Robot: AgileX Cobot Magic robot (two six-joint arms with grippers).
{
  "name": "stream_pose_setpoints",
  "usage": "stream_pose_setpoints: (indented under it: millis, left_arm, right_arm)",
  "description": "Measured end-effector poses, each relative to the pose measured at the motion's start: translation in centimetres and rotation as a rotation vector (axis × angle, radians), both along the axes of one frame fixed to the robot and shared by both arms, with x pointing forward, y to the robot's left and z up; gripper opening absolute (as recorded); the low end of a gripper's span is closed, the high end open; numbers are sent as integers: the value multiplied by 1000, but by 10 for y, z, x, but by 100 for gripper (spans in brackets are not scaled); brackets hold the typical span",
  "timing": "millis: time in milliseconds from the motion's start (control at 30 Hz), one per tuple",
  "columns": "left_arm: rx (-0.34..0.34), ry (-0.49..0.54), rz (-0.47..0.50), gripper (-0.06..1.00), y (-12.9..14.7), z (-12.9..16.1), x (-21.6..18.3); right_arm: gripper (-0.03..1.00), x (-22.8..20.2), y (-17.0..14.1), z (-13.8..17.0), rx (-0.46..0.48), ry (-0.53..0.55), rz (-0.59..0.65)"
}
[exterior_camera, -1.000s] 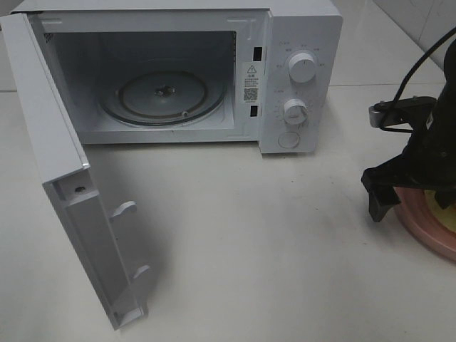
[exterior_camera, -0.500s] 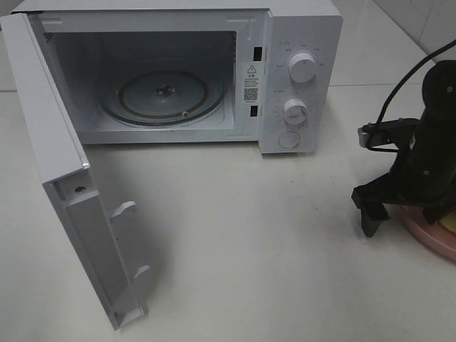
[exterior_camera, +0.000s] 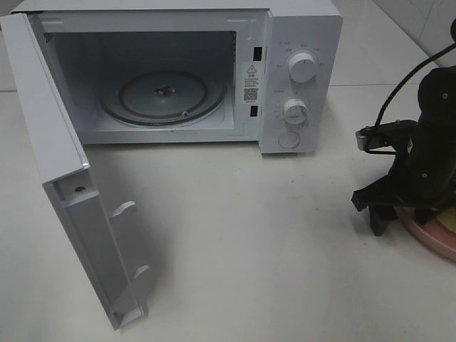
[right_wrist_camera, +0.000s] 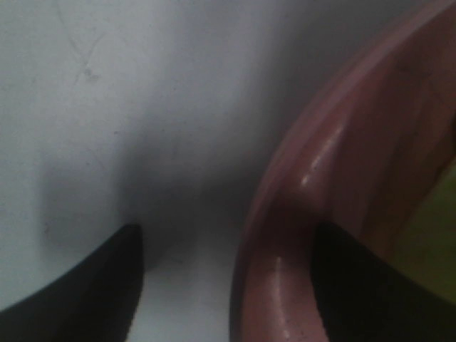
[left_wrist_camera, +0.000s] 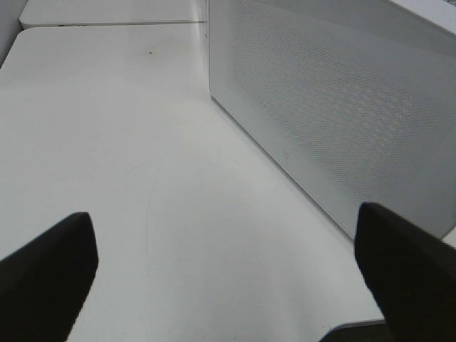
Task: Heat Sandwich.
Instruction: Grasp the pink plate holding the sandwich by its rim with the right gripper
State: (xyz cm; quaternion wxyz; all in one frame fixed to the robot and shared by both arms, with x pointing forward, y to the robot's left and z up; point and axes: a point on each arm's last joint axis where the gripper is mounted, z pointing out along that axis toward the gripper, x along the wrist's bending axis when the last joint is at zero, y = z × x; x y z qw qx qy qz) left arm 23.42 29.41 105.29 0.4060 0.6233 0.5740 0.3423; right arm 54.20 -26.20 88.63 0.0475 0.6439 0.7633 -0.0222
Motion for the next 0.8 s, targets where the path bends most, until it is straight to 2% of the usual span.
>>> stream_pose_setpoints:
  millis: [33, 67, 100, 167, 200, 233, 333, 800]
  left_arm:
    - [0, 0, 0, 92, 0, 0, 0]
    - [0, 0, 0, 92, 0, 0, 0]
    - [0, 0, 0, 92, 0, 0, 0]
    - [0, 0, 0, 92, 0, 0, 0]
    - [0, 0, 0, 92, 0, 0, 0]
    - [0, 0, 0, 92, 0, 0, 0]
    - [0, 0, 0, 92, 0, 0, 0]
    - [0, 0, 0, 92, 0, 0, 0]
  right_arm:
    - [58, 0, 0, 0, -2, -2, -13]
    - [58, 0, 0, 0, -2, -2, -13]
    - [53, 0, -1, 0, -5, -3, -16]
    - [41, 1, -1, 0, -15, -4, -9]
    - [29, 1, -1, 1, -16, -5, -8]
    - [29, 1, -1, 1, -16, -5, -8]
    - [12, 0, -2, 2, -21, 2, -7]
    - [12, 1, -2, 2, -28, 1, -11]
